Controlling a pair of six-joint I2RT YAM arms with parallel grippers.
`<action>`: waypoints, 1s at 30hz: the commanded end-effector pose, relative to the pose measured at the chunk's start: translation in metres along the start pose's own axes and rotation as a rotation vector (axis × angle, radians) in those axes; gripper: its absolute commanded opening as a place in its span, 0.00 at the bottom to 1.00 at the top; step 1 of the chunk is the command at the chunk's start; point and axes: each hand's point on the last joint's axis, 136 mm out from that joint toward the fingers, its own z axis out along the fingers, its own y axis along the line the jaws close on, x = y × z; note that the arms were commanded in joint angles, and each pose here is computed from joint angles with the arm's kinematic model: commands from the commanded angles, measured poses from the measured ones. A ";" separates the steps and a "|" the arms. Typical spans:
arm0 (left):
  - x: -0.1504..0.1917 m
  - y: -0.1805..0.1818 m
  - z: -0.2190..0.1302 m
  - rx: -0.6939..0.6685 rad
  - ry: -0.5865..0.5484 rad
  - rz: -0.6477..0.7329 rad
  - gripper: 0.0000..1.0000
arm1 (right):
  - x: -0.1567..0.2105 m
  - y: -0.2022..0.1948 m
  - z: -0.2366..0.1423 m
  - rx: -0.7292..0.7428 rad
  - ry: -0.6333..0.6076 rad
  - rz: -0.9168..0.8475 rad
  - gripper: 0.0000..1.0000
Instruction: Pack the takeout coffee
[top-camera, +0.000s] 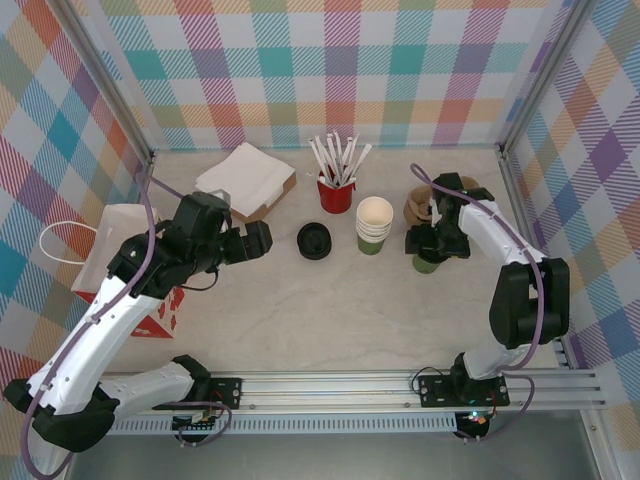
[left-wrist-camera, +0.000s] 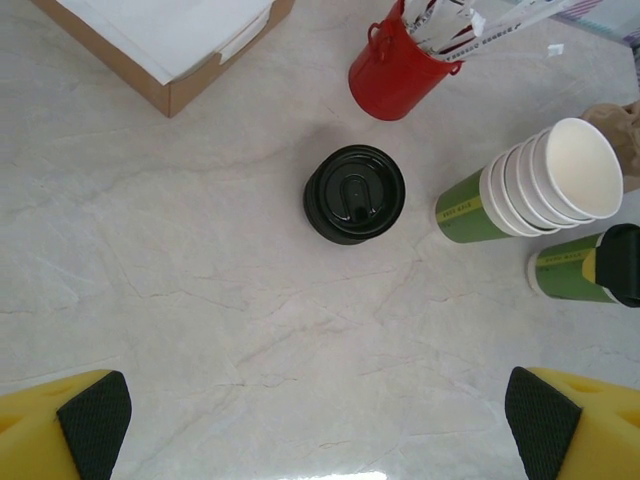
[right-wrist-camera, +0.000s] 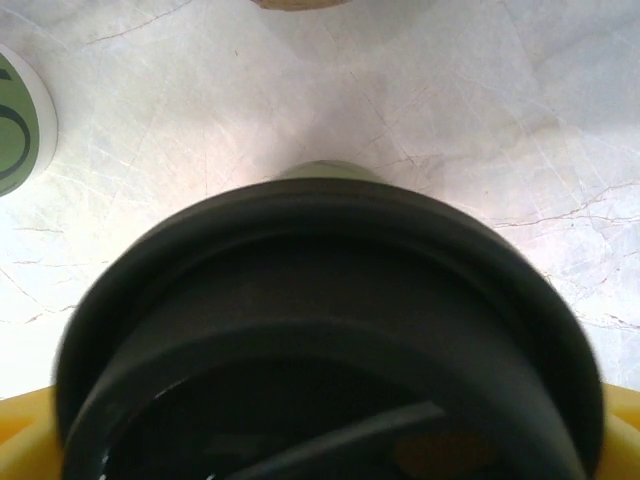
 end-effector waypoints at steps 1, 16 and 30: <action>-0.014 0.007 -0.014 -0.044 -0.038 0.014 0.98 | -0.004 -0.002 -0.008 -0.001 -0.014 -0.014 0.99; -0.065 0.073 -0.064 -0.400 -0.006 0.113 1.00 | 0.008 -0.002 -0.106 -0.055 -0.301 0.005 1.00; -0.063 0.181 -0.036 -0.590 0.043 -0.080 1.00 | 0.026 0.008 -0.120 -0.134 -0.334 -0.028 0.98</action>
